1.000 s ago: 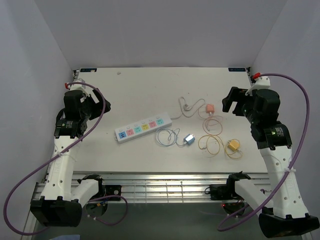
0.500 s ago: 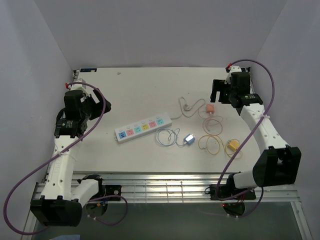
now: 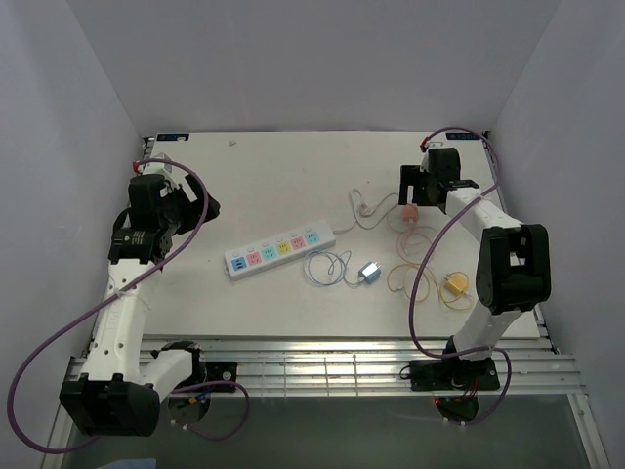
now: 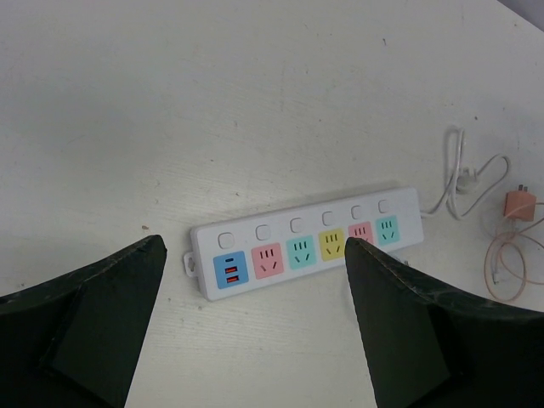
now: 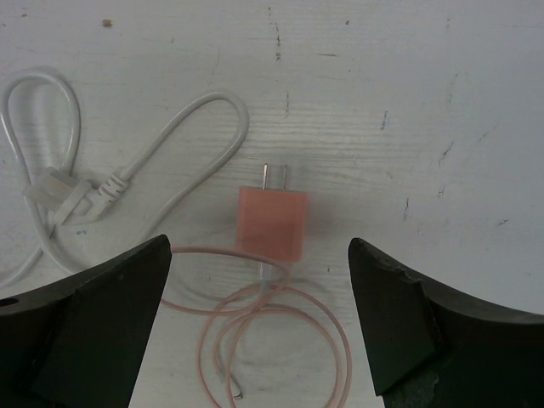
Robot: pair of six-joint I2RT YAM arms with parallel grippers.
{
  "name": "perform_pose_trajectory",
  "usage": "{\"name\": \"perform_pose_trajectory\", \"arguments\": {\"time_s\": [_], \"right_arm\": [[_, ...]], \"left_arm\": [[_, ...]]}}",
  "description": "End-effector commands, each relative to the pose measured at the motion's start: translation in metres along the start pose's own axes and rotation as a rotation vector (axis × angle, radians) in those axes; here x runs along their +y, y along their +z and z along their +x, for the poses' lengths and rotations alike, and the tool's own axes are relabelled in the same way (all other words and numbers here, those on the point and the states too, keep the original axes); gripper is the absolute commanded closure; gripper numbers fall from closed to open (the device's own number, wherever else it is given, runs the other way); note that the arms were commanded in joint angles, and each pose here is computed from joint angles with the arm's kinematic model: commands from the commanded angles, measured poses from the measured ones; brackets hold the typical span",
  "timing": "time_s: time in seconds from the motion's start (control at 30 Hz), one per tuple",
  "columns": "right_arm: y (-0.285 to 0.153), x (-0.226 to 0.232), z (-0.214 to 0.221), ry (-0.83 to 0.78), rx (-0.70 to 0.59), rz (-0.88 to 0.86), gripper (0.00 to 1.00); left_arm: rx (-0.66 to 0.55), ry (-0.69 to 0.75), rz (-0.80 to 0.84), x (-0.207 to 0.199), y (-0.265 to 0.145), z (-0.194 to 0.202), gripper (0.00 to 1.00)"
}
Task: Insert the plug
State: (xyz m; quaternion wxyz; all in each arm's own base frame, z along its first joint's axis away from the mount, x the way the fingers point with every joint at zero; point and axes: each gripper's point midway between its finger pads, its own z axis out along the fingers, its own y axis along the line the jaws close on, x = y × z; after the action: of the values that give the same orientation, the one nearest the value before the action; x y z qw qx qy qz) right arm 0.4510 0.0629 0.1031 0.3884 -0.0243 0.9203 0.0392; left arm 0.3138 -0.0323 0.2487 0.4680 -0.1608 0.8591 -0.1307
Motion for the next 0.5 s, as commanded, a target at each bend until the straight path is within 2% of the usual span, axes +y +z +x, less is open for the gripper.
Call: {"name": "perform_pose_trajectory", "arguments": {"time_s": [0.0, 0.37, 0.47], "right_arm": [[0.017, -0.004, 0.004, 0.007, -0.027, 0.021, 0.10], [0.036, -0.013, 0.056, 0.001, 0.095, 0.056, 0.08], [0.039, -0.011, 0.065, -0.005, 0.118, 0.042, 0.02]], "left_arm": [[-0.001, -0.003, 0.007, -0.001, -0.002, -0.002, 0.02], [0.009, -0.006, -0.011, 0.003, 0.001, 0.001, 0.02], [0.012, -0.006, -0.009, 0.002, 0.002, 0.001, 0.02]]}}
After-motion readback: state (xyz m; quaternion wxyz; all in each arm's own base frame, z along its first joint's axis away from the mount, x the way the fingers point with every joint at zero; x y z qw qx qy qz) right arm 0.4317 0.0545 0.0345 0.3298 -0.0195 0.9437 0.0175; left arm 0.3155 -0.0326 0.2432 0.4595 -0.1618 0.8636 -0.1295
